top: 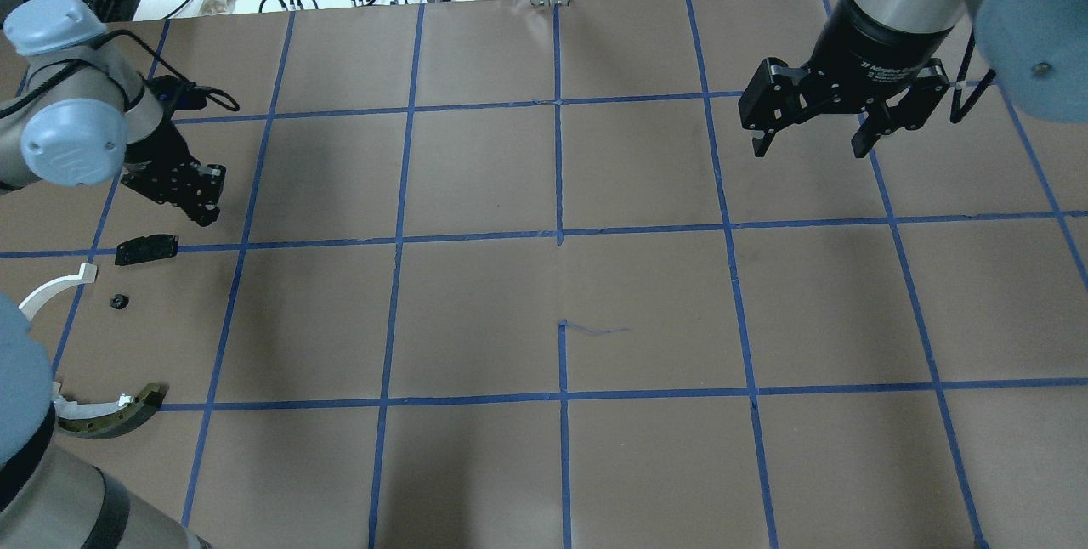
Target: Place bearing gear from tray to pile
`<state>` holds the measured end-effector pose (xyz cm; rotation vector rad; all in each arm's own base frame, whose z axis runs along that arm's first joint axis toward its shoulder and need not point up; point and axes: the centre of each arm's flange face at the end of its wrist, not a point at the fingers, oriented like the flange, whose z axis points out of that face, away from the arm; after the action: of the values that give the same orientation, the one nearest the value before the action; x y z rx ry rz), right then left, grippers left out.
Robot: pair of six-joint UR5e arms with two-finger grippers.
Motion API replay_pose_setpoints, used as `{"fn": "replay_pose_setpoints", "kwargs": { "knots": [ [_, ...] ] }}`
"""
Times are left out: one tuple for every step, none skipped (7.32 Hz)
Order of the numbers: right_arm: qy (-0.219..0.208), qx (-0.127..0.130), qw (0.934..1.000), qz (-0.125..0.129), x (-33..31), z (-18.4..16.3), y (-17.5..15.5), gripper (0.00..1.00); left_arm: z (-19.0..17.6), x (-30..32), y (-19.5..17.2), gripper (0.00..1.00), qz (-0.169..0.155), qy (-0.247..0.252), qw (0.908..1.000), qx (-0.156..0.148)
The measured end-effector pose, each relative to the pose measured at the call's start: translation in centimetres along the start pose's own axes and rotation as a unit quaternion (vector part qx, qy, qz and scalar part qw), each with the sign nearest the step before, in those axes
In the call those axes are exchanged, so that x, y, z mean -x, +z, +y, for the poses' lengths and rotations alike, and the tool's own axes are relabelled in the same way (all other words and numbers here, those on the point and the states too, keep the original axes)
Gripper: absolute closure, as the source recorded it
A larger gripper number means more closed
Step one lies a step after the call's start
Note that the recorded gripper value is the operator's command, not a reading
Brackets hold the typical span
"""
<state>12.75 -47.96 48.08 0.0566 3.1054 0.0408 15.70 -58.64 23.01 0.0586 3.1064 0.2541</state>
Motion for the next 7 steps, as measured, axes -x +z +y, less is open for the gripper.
{"fn": "replay_pose_setpoints", "kwargs": {
  "knots": [
    [0.000,0.000,1.0000,0.000,0.0,0.0,0.0,0.00,2.0,3.9,1.2,1.00,0.012,0.006,0.9999,0.010],
    [0.000,0.000,1.0000,0.000,0.0,0.0,0.0,0.00,4.0,7.1,2.5,1.00,0.025,0.005,0.9995,0.018],
    [0.000,0.000,1.0000,0.000,0.0,0.0,0.0,0.00,5.6,9.2,3.6,1.00,0.036,0.005,0.9990,0.025],
    [0.000,0.000,1.0000,0.000,0.0,0.0,0.0,0.00,6.4,10.2,4.3,1.00,0.042,0.006,0.9987,0.029],
    [0.000,0.000,1.0000,0.000,0.0,0.0,0.0,0.00,6.8,10.8,4.9,1.00,0.047,0.004,0.9984,0.032],
    [-0.001,0.000,1.0000,0.000,0.0,0.0,0.0,0.00,6.9,11.0,5.3,1.00,0.050,0.002,0.9981,0.035],
    [-0.001,0.000,1.0000,0.000,0.0,0.0,0.0,0.00,7.0,11.0,5.7,1.00,0.053,0.001,0.9979,0.038]
  ]
}}
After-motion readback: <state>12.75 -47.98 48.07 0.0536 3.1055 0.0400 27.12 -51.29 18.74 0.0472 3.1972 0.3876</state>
